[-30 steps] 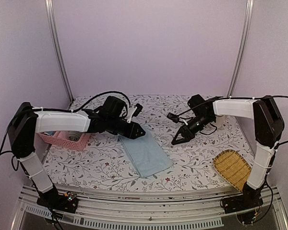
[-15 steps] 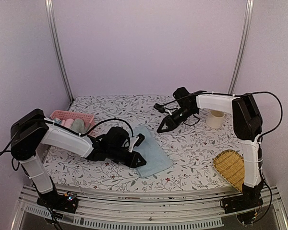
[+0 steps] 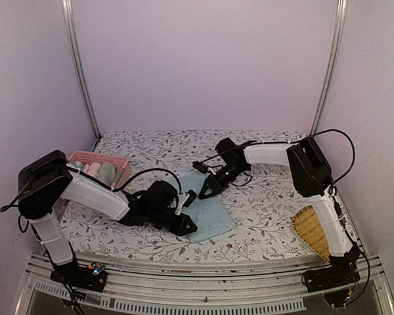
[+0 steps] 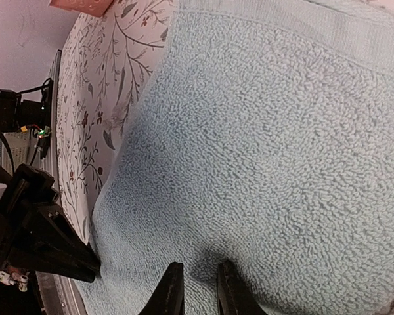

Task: Roll the towels
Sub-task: Rotate the towel at the center of the board.

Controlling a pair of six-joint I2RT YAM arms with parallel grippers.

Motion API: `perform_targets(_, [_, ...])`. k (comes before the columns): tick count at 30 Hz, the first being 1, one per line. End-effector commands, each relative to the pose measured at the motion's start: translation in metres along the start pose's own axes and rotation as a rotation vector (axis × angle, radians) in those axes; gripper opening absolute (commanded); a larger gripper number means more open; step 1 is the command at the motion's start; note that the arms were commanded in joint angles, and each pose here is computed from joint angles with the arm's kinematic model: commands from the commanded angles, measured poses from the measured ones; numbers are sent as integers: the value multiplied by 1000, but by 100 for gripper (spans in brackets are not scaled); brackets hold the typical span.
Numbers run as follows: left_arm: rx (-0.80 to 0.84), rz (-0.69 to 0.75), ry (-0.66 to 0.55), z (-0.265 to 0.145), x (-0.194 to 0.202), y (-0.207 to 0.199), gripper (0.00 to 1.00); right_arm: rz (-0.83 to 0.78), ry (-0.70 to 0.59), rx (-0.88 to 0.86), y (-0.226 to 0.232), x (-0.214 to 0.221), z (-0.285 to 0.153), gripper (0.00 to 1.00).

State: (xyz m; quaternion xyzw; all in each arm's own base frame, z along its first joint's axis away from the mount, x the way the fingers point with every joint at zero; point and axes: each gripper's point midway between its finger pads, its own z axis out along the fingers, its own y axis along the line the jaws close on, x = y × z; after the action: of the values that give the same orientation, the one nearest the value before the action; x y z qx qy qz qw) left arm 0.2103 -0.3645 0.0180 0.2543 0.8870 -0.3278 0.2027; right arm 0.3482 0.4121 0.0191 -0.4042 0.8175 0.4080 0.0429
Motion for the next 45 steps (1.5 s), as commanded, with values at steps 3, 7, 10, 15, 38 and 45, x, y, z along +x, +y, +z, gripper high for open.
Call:
perform_targets(3, [-153, 79, 5, -8, -8, 25, 17, 226, 52, 190, -57, 65, -28, 21])
perform_targets(7, [-134, 183, -46, -19, -28, 9, 25, 190, 31, 168, -33, 72, -44, 22])
perform_targets(10, [-151, 321, -127, -36, -44, -8, 35, 101, -13, 75, -8, 58, -53, 26])
perform_targets(15, [-187, 542, -191, -54, -53, -23, 59, -129, -124, 38, 43, 19, -97, 35])
perform_targets(38, [-195, 319, 53, -17, 11, 7, 45, 17, 94, 473, -57, 72, -88, 37])
perform_targets(45, [-140, 372, 94, -6, 25, -17, 45, -25, 73, 446, -60, 50, -82, 37])
